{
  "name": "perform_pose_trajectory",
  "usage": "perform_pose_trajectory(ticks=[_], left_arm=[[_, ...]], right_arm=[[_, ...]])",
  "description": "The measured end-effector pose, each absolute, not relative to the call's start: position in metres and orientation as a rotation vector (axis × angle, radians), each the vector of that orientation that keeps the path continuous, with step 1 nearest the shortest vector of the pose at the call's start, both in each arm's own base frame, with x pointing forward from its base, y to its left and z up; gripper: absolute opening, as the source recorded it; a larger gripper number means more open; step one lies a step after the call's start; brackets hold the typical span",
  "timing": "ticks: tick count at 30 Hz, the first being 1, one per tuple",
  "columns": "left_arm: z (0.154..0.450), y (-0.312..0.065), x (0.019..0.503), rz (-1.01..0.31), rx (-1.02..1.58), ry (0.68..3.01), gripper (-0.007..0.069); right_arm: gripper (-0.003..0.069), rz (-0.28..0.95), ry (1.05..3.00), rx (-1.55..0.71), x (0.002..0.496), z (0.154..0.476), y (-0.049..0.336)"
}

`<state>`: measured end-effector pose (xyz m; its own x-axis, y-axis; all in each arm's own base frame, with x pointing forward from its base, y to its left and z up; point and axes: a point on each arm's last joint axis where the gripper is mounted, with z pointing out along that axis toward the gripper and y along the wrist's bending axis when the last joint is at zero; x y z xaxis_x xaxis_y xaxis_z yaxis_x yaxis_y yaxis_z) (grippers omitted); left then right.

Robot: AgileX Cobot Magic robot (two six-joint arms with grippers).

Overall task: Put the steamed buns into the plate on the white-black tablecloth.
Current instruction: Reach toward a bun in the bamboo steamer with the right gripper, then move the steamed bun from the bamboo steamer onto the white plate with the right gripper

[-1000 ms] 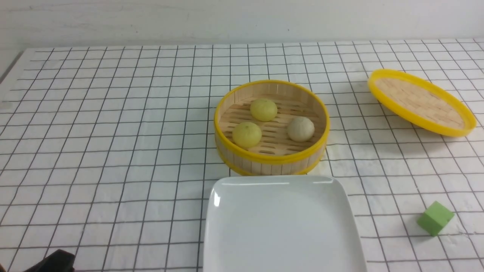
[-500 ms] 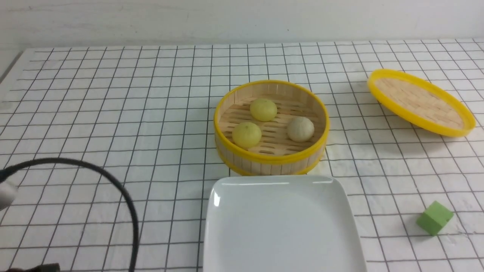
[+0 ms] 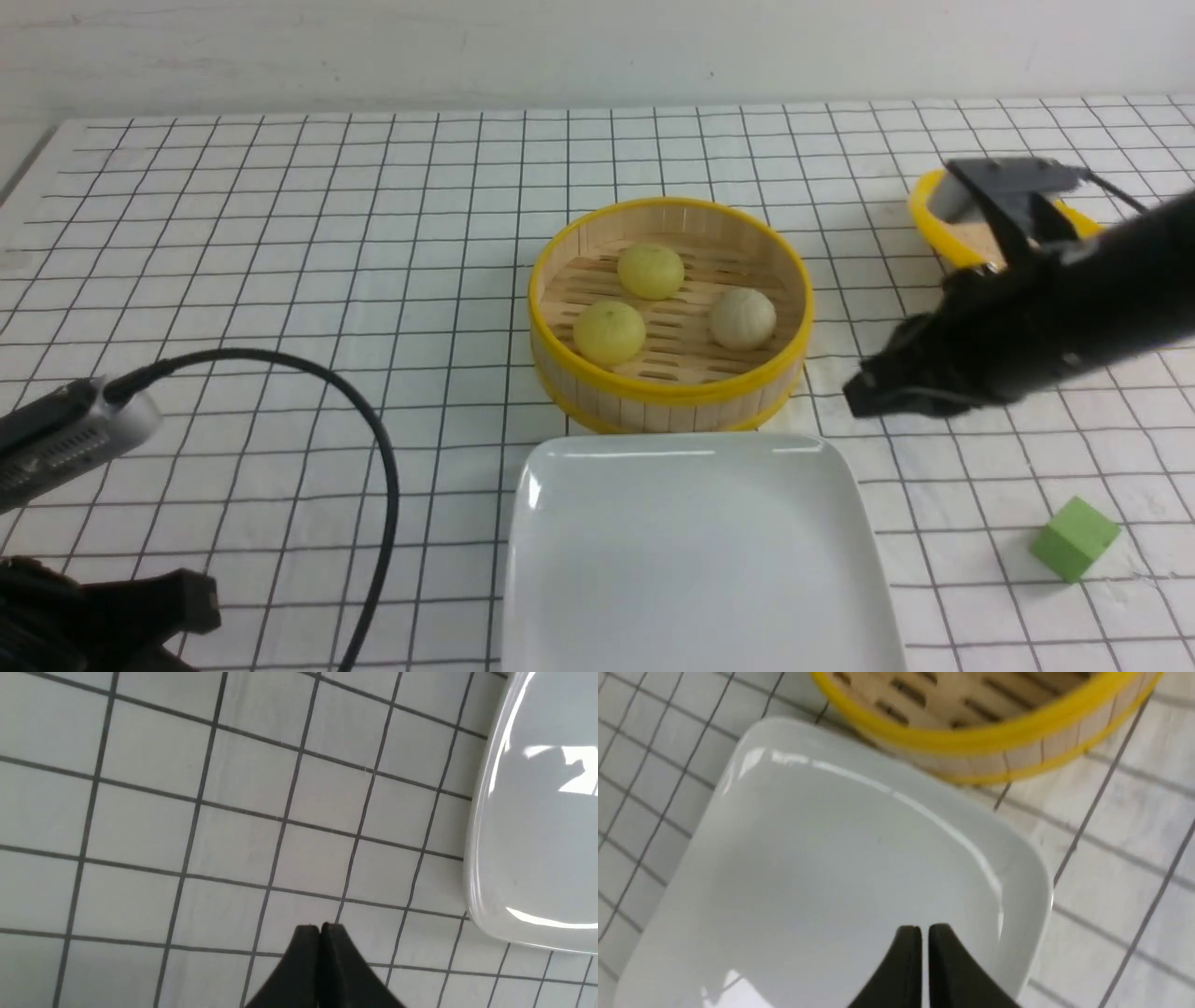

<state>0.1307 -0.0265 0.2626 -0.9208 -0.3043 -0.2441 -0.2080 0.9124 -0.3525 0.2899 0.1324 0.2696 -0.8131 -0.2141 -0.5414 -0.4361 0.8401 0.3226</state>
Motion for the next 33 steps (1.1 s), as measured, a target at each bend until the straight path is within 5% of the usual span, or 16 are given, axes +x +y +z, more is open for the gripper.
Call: perform_pose_trajectory(ticks=[7, 11, 18, 22, 24, 26, 33], left_arm=[[0.262, -0.025, 0.131, -0.436, -0.369, 2.784, 0.002], [0.261, -0.021, 0.131, -0.37, -0.346, 2.787, 0.003], [0.261, -0.02, 0.131, -0.355, -0.341, 2.789, 0.0042], [0.26, -0.02, 0.131, -0.355, -0.341, 2.793, 0.0051], [0.26, -0.02, 0.131, -0.355, -0.341, 2.795, 0.0053], [0.26, -0.02, 0.131, -0.355, -0.341, 2.795, 0.0055], [0.26, -0.02, 0.131, -0.355, -0.341, 2.795, 0.0065]], right_arm=[[0.0211, 0.454, 2.504, -0.555, 0.349, 0.268, 0.173], [0.0342, 0.33, 2.526, -0.596, 0.387, 0.24, 0.185], [0.039, 0.248, 2.513, -0.597, 0.417, 0.199, 0.192], [0.0312, 0.252, 2.506, -0.567, 0.421, 0.193, 0.193], [0.0223, 0.251, 2.5, -0.568, 0.42, 0.197, 0.193], [0.0048, 0.254, 2.499, -0.575, 0.415, 0.213, 0.191], [0.002, 0.337, 2.53, -0.595, 0.356, 0.308, 0.171]])
